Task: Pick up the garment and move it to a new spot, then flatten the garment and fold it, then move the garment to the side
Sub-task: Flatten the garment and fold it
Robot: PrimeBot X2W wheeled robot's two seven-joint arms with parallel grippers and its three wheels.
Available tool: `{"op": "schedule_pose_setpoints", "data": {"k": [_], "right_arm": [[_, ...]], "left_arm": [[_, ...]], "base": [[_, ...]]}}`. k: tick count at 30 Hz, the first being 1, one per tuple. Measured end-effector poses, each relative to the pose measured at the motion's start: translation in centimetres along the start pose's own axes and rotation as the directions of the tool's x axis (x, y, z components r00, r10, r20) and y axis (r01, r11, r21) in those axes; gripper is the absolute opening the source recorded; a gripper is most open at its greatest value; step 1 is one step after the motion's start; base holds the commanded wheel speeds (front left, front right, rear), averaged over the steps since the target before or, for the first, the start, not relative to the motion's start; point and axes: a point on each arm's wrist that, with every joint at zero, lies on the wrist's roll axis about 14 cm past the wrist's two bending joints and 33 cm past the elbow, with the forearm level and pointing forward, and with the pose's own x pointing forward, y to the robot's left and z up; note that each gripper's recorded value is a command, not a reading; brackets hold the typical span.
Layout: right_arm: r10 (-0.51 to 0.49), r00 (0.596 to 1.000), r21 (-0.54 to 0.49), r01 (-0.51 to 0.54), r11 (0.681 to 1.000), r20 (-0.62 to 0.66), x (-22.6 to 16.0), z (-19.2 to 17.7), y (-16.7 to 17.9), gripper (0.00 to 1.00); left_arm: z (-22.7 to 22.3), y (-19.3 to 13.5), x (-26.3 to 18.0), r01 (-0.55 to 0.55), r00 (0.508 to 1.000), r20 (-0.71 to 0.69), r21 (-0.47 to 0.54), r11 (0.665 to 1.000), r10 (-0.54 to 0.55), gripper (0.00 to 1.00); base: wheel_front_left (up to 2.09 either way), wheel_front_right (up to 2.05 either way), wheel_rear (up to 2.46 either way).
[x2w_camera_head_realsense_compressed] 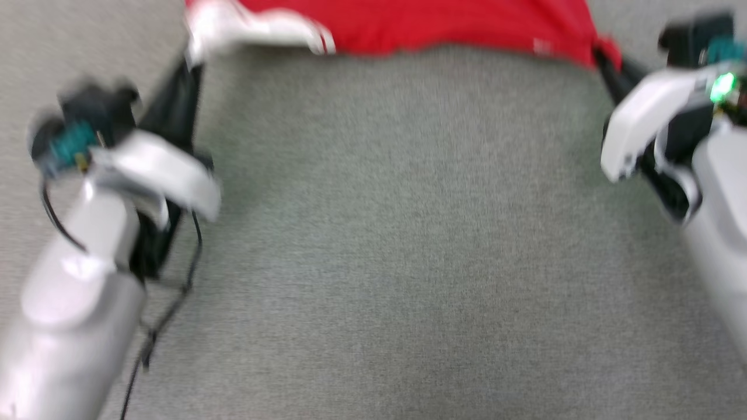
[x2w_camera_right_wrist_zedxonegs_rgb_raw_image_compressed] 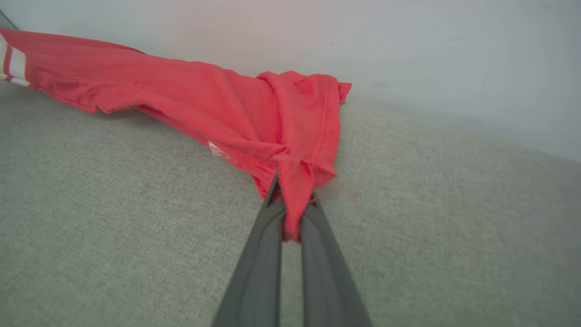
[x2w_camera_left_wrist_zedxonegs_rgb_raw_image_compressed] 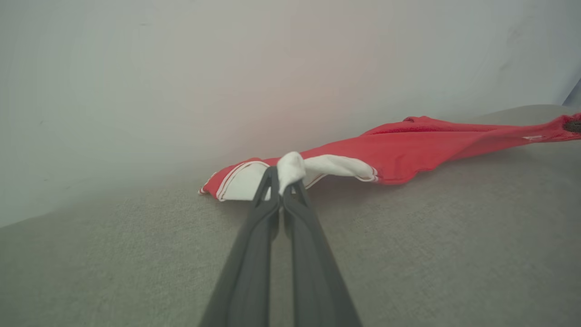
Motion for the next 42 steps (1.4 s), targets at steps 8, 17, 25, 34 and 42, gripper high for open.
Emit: {"op": "schedule_pose_setpoints", "data": {"k": [8, 17, 25, 34, 42], "right_arm": [[0.015, 0.998, 0.066, -0.011, 0.998, -0.059, -5.7, -2.8, 1.1, 0.00], [0.014, 0.997, 0.151, -0.002, 0.988, -0.081, -11.0, -4.7, 1.5, 0.00], [0.029, 0.990, 0.222, 0.001, 0.975, -0.135, -16.1, -7.7, 2.0, 0.00], [0.053, 0.975, 0.290, 0.012, 0.957, -0.215, -21.1, -11.4, 2.4, 0.00], [0.097, 0.955, 0.350, 0.007, 0.937, -0.280, -24.2, -13.3, 3.5, 0.00]], "left_arm": [[-3.1, -1.4, -10.6, -0.010, 0.980, -0.201, -0.041, 0.999, 0.001, 0.00], [-3.3, -3.9, -19.6, -0.005, 0.948, -0.316, -0.129, 0.992, -0.036, 0.00], [-3.9, -5.4, -25.8, -0.021, 0.916, -0.399, -0.165, 0.986, -0.047, 0.00], [-4.3, -7.5, -29.9, 0.006, 0.884, -0.454, -0.219, 0.976, -0.107, 0.00], [-4.0, -8.9, -30.5, 0.045, 0.880, -0.447, -0.253, 0.967, -0.158, 0.00]], "base": [[0.00, 0.00, 0.00], [0.00, 0.00, 0.00], [0.00, 0.00, 0.00], [0.00, 0.00, 0.00], [0.00, 0.00, 0.00]]}}
